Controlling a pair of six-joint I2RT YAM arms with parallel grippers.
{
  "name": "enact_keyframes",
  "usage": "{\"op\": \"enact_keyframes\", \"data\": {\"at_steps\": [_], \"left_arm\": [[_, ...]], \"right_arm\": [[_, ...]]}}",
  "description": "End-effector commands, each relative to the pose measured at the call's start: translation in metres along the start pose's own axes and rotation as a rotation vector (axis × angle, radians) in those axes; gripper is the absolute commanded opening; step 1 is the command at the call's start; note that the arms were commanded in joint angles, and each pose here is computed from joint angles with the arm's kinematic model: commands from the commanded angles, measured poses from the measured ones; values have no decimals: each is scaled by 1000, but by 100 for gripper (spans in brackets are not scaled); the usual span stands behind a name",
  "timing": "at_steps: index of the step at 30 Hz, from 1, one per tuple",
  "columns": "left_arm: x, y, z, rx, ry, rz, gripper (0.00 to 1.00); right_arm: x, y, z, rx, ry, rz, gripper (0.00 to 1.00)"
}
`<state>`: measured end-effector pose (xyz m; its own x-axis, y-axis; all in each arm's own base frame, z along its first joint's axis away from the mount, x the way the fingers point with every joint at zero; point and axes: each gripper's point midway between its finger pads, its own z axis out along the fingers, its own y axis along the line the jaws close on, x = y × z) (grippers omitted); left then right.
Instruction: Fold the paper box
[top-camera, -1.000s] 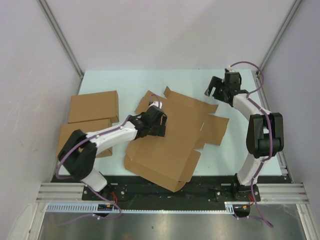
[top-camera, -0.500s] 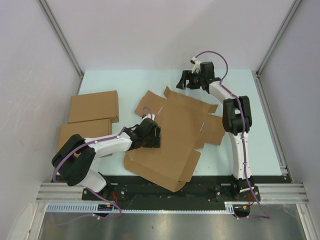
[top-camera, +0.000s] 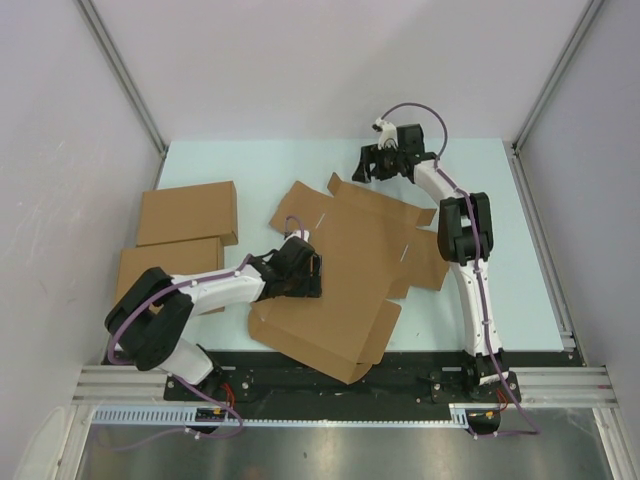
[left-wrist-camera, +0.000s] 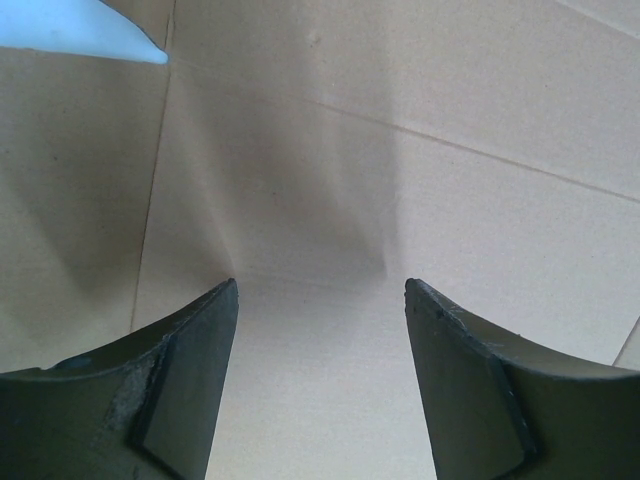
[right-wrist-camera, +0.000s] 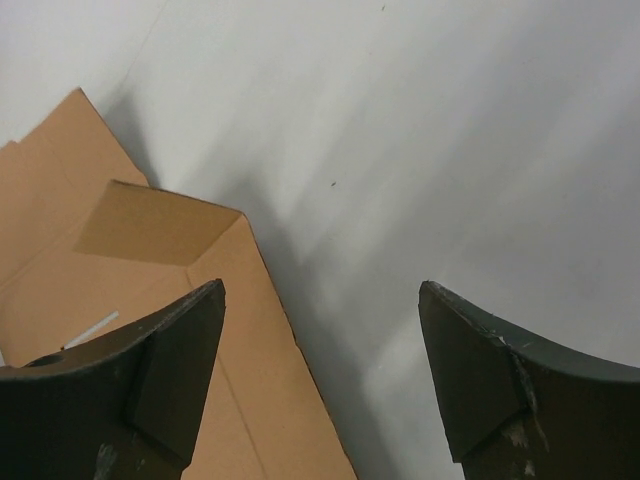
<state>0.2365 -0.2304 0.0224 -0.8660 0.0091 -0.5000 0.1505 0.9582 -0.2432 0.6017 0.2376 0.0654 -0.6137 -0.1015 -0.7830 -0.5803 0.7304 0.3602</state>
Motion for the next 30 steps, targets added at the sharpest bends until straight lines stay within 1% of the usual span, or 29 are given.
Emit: {"op": "enact_keyframes", "data": {"at_steps": [1, 4, 8, 12, 15, 16, 18, 19, 20, 21, 23, 26, 27, 30], "left_arm": [[31, 4, 8, 11, 104, -27, 73], [32, 3, 8, 16, 104, -28, 73], [33, 3, 9, 18, 110, -29, 73], [34, 3, 9, 17, 111, -29, 73], [33, 2, 9, 21, 108, -29, 73], [32, 3, 8, 20, 106, -31, 73], [32, 3, 7, 19, 103, -31, 73], [32, 3, 7, 20, 102, -30, 73], [31, 3, 7, 19, 99, -31, 73], [31, 2, 6, 22, 96, -32, 73], [30, 2, 6, 25, 94, -32, 73], [31, 1, 6, 30, 96, -34, 73], [31, 1, 7, 30, 98, -34, 73], [30, 0, 6, 34, 95, -34, 73]], "right_arm": [[24, 18, 10, -98, 63, -41, 83], [35, 29, 12, -146, 90, -48, 83], [43, 40, 15, -169, 115, -63, 82], [43, 53, 19, -184, 122, -77, 78], [43, 62, 22, -190, 130, -95, 70], [44, 63, 22, -186, 133, -97, 63], [44, 65, 23, -177, 139, -102, 55], [46, 65, 22, -175, 143, -98, 48], [45, 64, 22, -171, 141, -98, 46], [45, 63, 21, -160, 143, -98, 43], [43, 62, 18, -153, 139, -102, 42], [41, 65, 15, -156, 139, -110, 36], [41, 68, 14, -165, 139, -110, 32], [40, 74, 13, -181, 140, -123, 31]]}}
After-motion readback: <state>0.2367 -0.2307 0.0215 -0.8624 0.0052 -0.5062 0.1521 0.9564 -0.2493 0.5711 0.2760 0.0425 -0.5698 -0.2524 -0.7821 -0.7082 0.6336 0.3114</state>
